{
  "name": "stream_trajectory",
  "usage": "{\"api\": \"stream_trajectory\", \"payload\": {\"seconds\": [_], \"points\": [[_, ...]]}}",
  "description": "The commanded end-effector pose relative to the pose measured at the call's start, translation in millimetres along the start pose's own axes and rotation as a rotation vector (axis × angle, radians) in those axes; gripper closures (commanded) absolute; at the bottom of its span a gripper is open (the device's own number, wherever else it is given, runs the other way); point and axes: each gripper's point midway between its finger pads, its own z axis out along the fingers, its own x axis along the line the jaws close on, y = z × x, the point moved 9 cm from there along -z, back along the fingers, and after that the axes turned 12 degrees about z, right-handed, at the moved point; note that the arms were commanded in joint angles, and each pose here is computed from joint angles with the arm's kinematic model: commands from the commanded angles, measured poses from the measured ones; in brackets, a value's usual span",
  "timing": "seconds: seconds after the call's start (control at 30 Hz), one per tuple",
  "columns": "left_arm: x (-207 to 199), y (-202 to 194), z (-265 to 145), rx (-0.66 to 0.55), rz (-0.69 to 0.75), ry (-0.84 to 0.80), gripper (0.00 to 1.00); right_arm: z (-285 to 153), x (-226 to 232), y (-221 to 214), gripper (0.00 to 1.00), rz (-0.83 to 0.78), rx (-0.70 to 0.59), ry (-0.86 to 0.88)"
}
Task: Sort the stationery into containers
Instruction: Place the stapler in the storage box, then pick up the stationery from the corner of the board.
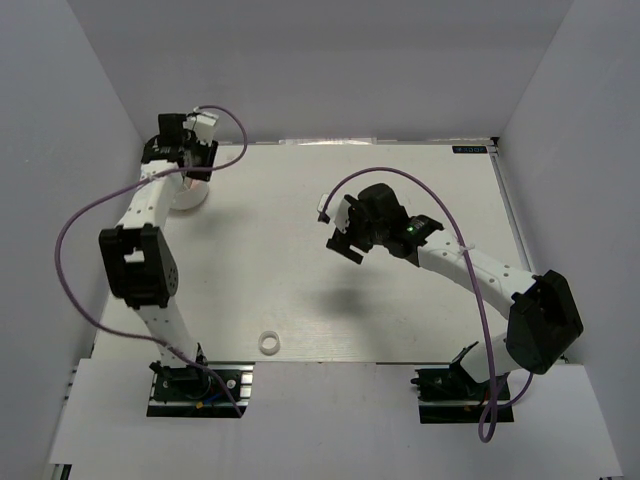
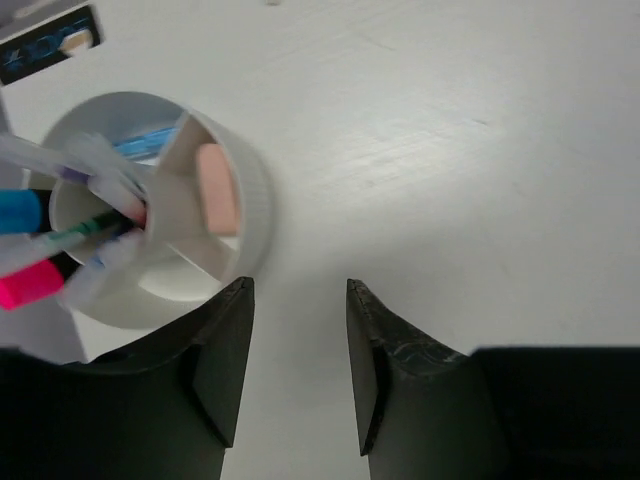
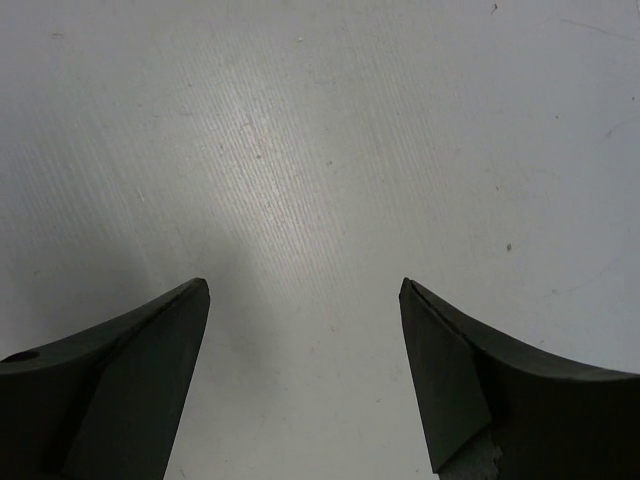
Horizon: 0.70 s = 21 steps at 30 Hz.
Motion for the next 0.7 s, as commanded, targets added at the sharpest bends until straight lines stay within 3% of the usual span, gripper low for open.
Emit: {"api": "stream_trajectory", "payload": {"seconds": [0.0, 0.03, 0.07, 0.13, 0.2, 0.27, 0.33, 0.4, 0.67], "points": [[-21.3, 25.4, -81.1, -0.302, 0.093, -0.213, 0.48, -10.1, 0.7, 8.6, 0.19, 0.067, -0.053, 0.015], [-30.0, 26.2, -102.6, -0.356, 0.167, -0.254, 0.48, -10.8, -1.9, 5.3, 0.20, 0.095, -0.050, 0.014], [-51.6, 7.2, -105.7, -0.308, 0.191, -0.385, 0.48, -11.8, 0.6, 4.5, 0.21, 0.137, -0.050, 0.023], [-75.2, -5.1, -121.0, -0.371, 0.345, -0.593, 0.48, -13.2, -1.4, -0.4, 0.21, 0.190, -0.050, 0.040], [-104.8, -29.3, -137.2, -0.321, 0.332, -0.806, 0.47, -13.8, -5.4, -6.6, 0.21, 0.255, -0.040, 0.046], [-131.9, -48.4, -149.3, -0.278, 0.464, -0.943, 0.48, -14.0, -13.7, -12.1, 0.21, 0.304, -0.034, 0.033], [-153.7, -76.6, -150.1, -0.203, 0.554, -0.979, 0.48, -12.7, -16.8, -12.5, 0.20, 0.346, -0.039, 0.036], [-179.2, -99.4, -163.1, -0.206, 0.660, -0.997, 0.48, -12.6, -26.8, -16.3, 0.20, 0.409, -0.037, 0.019], [-217.1, -161.4, -202.1, -0.263, 0.956, -1.085, 0.47, -22.3, -58.7, -25.5, 0.19, 0.569, -0.064, -0.019]]}}
